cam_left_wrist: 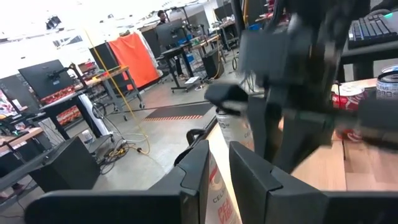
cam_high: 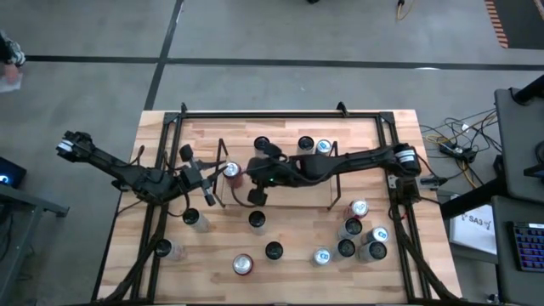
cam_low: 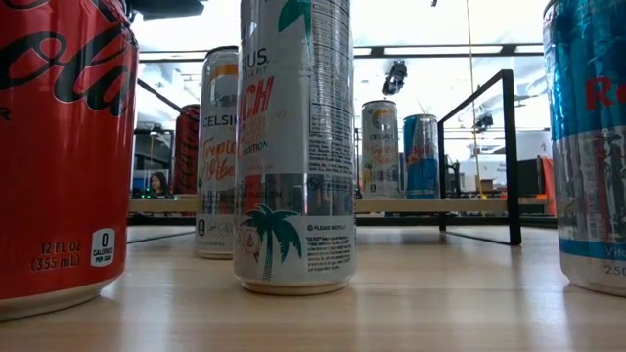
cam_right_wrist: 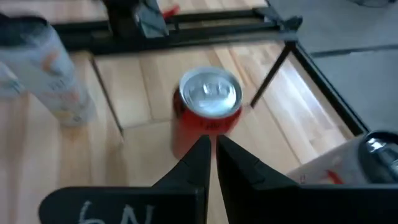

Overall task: Place canned beverage on shelf
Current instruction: Put the left red and black soda can on the shelf

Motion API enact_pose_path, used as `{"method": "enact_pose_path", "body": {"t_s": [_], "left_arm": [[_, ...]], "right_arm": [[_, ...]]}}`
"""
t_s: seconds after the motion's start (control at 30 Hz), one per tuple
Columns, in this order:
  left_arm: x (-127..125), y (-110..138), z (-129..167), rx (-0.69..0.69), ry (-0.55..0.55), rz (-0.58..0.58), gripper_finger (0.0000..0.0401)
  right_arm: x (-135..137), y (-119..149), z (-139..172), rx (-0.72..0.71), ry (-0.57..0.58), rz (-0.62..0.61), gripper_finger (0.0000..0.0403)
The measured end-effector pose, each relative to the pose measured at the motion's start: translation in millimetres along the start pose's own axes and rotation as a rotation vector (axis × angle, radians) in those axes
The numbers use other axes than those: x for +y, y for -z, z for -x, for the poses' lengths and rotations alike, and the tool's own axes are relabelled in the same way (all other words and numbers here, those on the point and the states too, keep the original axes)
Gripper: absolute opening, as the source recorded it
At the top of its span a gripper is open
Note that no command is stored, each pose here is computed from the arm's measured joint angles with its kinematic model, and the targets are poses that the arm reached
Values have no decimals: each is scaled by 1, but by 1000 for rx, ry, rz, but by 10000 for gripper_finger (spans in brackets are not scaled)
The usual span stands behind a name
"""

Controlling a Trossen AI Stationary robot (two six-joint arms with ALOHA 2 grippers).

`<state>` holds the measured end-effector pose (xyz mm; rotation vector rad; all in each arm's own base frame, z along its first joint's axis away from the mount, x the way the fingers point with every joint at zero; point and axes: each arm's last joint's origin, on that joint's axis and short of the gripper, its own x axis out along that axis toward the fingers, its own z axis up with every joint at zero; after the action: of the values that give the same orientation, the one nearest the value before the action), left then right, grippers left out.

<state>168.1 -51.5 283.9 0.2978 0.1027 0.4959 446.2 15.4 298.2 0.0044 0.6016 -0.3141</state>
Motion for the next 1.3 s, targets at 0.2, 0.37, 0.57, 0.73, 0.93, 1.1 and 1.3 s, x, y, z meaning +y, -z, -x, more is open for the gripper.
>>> {"method": "enact_pose_path", "body": {"t_s": [0.2,0.37,0.57,0.73,0.93,1.1,1.3], "left_arm": [[-3,3,-2,16,4,-19,46],[-3,3,-2,19,3,-25,46],[-3,3,-2,18,1,-26,46],[-2,3,-3,18,-3,-25,46],[-2,3,-3,16,-4,-22,46],[-2,3,-3,16,-4,-22,46],[-2,3,-3,16,-4,-22,46]], "right_arm": [[-2,-12,6,-47,-4,-46,17],[3,-7,-8,-55,-21,-35,17],[10,-1,-23,-56,-91,-24,17],[14,7,-38,-43,-93,4,17],[17,15,-49,-23,-86,29,17],[18,21,-57,-9,-74,33,17],[18,23,-63,-15,-51,29,17]]}}
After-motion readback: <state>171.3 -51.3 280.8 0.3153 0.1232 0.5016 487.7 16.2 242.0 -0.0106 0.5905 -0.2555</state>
